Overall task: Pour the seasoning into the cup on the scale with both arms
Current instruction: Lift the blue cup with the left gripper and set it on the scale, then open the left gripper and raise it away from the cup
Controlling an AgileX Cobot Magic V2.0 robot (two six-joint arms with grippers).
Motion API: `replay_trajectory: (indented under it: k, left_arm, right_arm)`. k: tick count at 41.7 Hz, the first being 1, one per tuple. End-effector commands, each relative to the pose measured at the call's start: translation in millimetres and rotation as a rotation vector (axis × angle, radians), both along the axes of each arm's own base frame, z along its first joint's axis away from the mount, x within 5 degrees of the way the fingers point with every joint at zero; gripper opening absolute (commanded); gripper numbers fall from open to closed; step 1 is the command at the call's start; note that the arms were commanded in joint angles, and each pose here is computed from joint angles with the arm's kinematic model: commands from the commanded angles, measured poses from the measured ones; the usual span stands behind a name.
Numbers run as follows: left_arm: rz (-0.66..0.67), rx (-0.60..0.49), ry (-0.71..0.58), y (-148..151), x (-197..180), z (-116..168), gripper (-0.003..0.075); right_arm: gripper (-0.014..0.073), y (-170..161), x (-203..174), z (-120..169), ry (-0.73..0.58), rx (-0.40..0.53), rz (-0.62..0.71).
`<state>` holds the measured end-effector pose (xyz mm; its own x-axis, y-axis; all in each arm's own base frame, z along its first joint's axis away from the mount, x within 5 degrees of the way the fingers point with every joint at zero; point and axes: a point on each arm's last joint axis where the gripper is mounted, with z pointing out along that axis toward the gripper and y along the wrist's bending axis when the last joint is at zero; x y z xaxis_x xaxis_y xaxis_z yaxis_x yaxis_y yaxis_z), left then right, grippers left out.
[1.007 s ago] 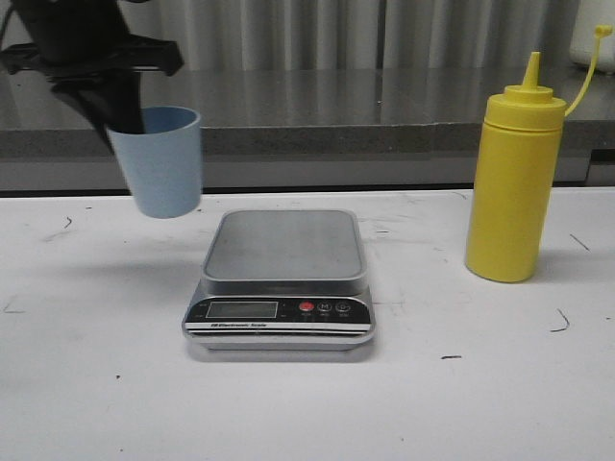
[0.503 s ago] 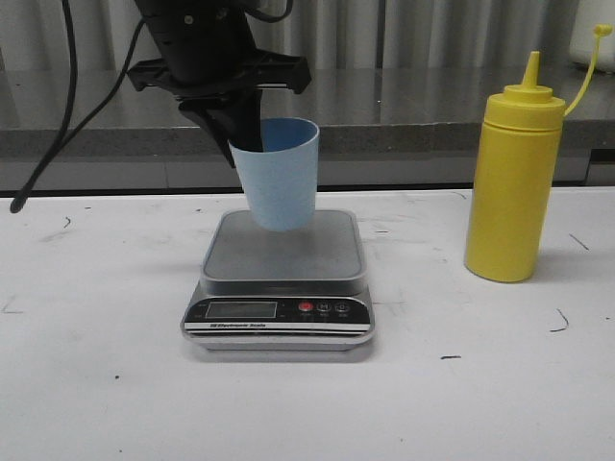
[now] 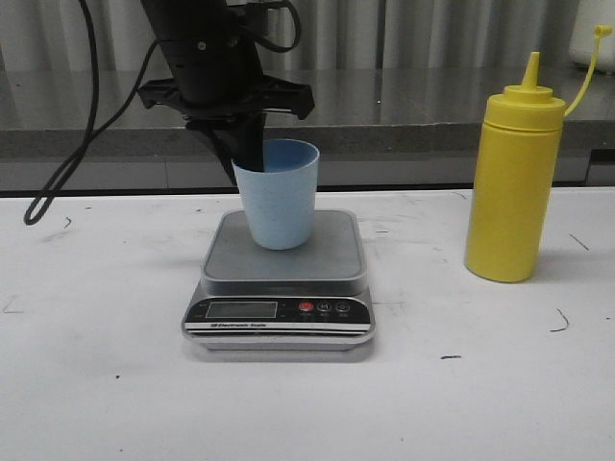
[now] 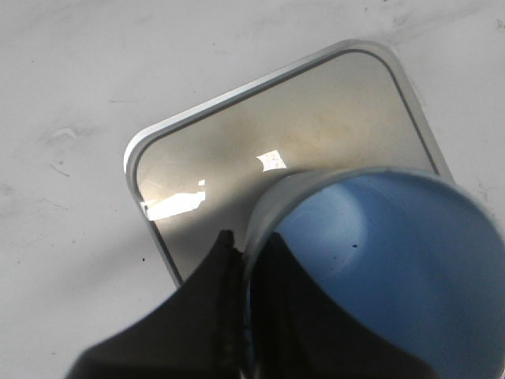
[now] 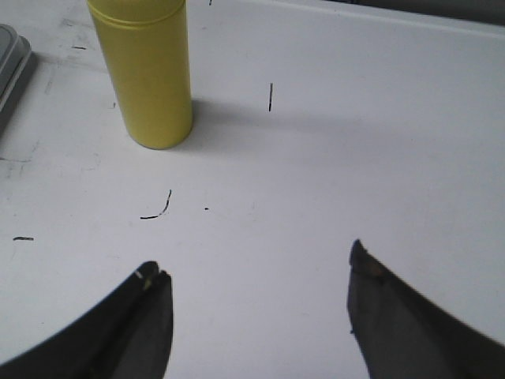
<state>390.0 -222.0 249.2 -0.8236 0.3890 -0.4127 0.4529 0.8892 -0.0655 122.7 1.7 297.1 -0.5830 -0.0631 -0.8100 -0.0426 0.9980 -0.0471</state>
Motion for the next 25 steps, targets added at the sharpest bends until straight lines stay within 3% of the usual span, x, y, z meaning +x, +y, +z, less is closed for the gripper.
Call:
replay_trajectory:
  k: [1,9,18,25]
  left_arm:
    - [0.004,-0.064,-0.094,-2,-5,37,-0.0017]
    - [0.005,-0.067,-0.095,-2,-5,38,0.009]
    - [0.007,-0.079,-0.085,-3,-6,37,0.0349]
    - [0.004,-0.086,-0.069,-2,-9,52,0.0387]
  right_arm:
    - [0.0498,-1,4,15,-0.087,-0.017,0.001]
    - [0.0498,-1,4,15,-0.087,-0.017,0.001]
    - [0.0498,-1,4,15,-0.087,-0.017,0.001]
    - [0.0498,-1,4,15,-0.087,-0.017,0.001]
